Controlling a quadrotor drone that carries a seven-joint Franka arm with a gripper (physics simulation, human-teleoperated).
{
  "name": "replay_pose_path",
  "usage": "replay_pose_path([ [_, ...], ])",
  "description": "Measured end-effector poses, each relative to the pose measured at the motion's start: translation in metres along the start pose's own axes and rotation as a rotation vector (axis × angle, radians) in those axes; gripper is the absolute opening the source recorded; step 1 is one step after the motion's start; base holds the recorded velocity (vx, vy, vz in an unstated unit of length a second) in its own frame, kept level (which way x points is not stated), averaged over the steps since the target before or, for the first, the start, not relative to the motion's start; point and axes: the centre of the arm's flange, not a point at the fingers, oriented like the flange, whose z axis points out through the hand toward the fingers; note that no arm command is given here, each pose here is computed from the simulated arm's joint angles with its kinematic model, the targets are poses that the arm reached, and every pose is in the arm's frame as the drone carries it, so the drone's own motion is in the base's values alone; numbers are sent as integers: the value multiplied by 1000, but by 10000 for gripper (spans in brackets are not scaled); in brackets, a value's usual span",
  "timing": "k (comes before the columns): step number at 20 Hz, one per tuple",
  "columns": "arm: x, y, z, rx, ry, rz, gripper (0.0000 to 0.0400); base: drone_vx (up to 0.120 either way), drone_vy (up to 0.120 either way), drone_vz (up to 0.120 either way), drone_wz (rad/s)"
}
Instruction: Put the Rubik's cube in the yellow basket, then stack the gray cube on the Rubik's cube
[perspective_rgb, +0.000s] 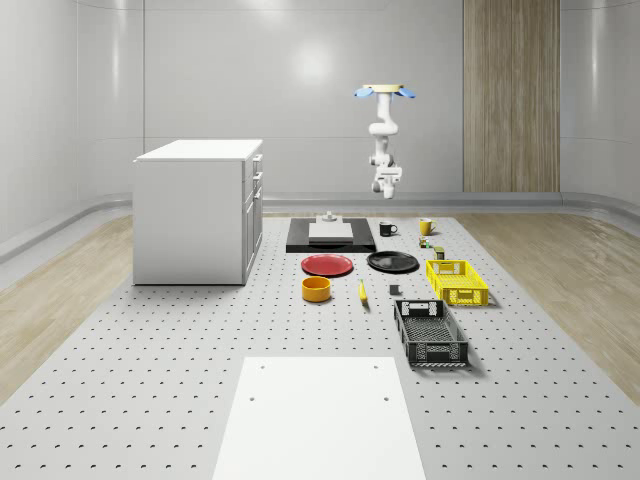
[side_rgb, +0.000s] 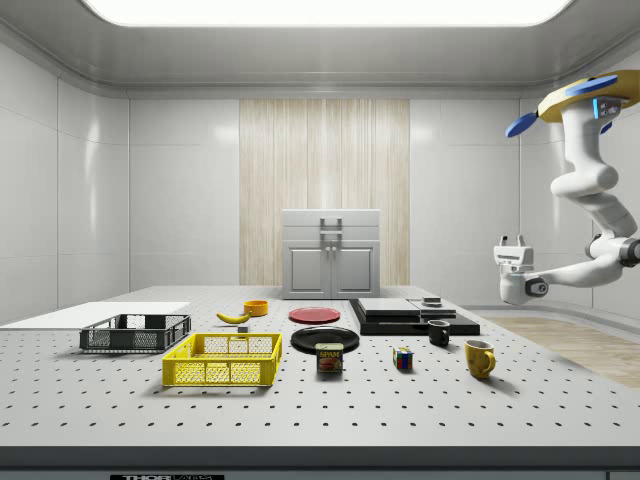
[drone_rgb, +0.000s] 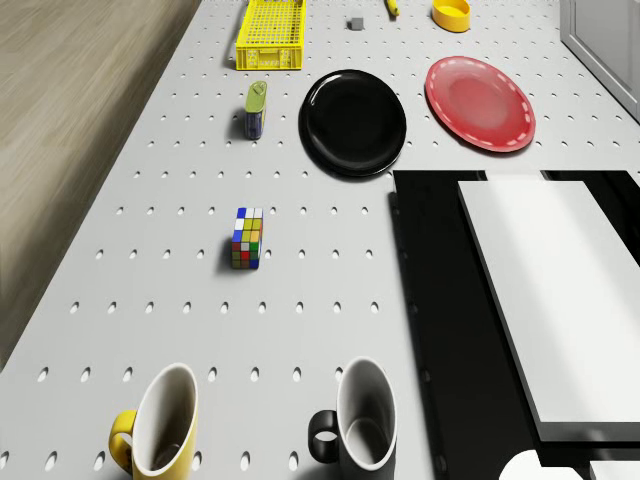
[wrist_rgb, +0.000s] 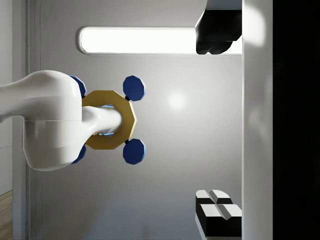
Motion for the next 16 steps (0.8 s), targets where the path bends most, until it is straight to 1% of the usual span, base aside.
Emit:
replay_pose_path([
  [6,0,0,-9,3,3,0,400,120,120,0,0],
  [16,0,0,-12,8,9,0,400,120,120,0,0],
])
